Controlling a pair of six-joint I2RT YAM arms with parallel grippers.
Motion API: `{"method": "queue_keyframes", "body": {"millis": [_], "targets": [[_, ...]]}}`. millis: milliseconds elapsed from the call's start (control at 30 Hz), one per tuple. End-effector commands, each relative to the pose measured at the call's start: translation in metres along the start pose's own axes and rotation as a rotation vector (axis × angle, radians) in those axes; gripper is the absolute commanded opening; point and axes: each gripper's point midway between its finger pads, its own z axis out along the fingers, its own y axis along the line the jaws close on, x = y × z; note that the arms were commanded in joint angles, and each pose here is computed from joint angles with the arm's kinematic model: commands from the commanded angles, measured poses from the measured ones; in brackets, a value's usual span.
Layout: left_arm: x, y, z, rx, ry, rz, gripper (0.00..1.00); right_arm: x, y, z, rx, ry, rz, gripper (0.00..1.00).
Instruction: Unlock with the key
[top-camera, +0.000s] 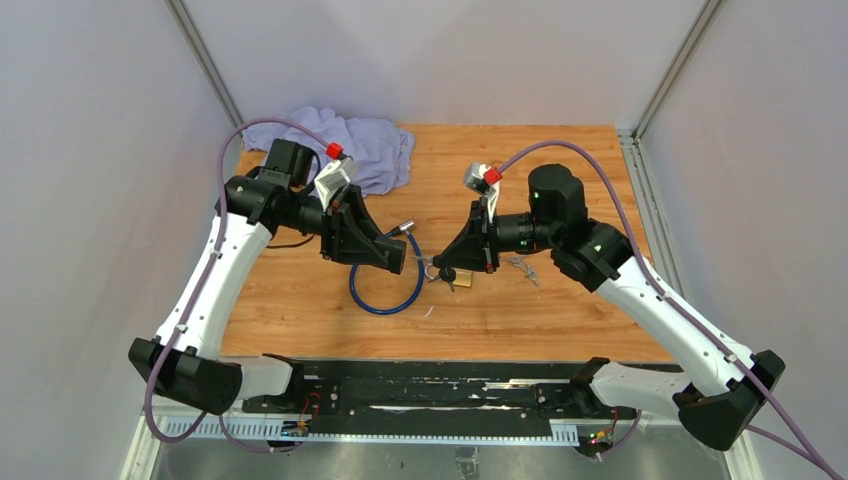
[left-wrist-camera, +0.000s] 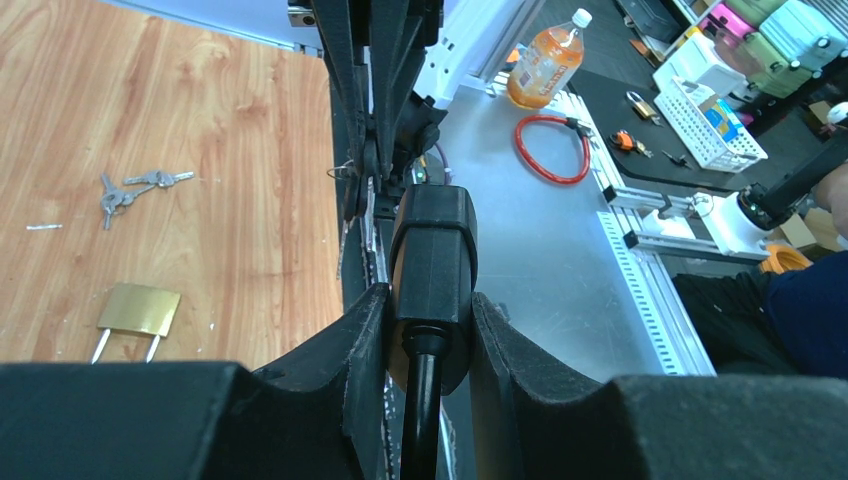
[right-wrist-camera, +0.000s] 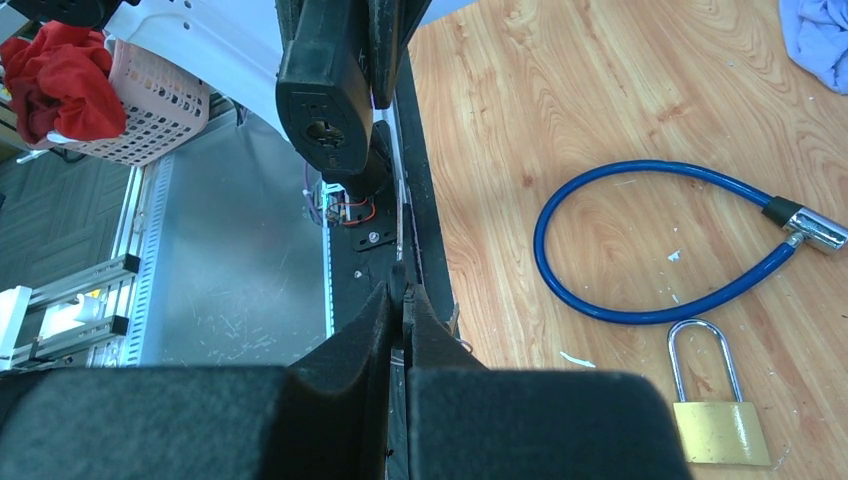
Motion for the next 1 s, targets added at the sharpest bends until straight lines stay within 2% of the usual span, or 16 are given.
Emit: {"method": "queue_keyframes", "body": {"millis": [0,633,967], "targets": [[-0.015,-0.022,0.000,0.057,-0.050,0.069,0.00,-0.019,0.015,-0.008,-0.012,-0.045,-0.067,0.01],[-0.016,-0.014,0.000,0.057,-0.048,0.035,0.00,-0.036,0.033,-0.012,-0.087,-0.103,-0.112,0.01],[-0.009,-0.012,0.000,0.052,-0.046,0.016,0.00,-0.026,0.021,-0.010,-0.035,-0.091,-0.114,0.01]]}}
